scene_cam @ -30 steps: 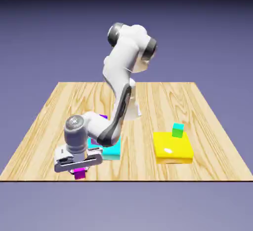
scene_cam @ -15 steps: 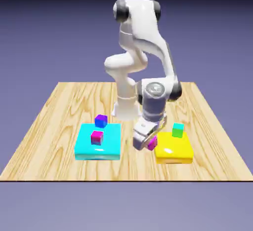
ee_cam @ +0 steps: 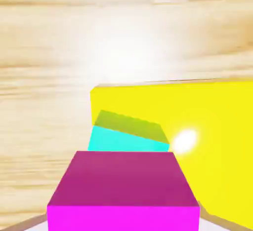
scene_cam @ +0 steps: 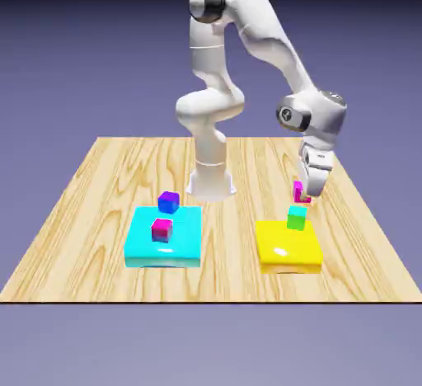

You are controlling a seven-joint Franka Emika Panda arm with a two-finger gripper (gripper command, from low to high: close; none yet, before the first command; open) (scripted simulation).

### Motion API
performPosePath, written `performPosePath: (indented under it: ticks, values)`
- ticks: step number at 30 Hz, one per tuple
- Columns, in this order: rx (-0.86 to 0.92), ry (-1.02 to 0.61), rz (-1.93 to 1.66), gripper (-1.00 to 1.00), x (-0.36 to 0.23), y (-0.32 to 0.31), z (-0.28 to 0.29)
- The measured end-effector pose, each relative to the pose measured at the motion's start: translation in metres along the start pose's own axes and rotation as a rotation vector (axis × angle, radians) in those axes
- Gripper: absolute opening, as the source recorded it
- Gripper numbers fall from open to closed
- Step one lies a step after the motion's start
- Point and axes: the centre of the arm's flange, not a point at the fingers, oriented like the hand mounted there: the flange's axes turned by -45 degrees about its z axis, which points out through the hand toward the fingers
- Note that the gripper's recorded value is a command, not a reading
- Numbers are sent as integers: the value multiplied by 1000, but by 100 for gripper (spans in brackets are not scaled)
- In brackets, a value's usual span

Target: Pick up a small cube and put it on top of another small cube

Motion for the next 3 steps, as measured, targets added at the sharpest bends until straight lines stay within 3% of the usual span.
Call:
performPosePath:
  ticks: [3]
  values:
    - [-4, -1, -4, 100, 1, 0, -15]
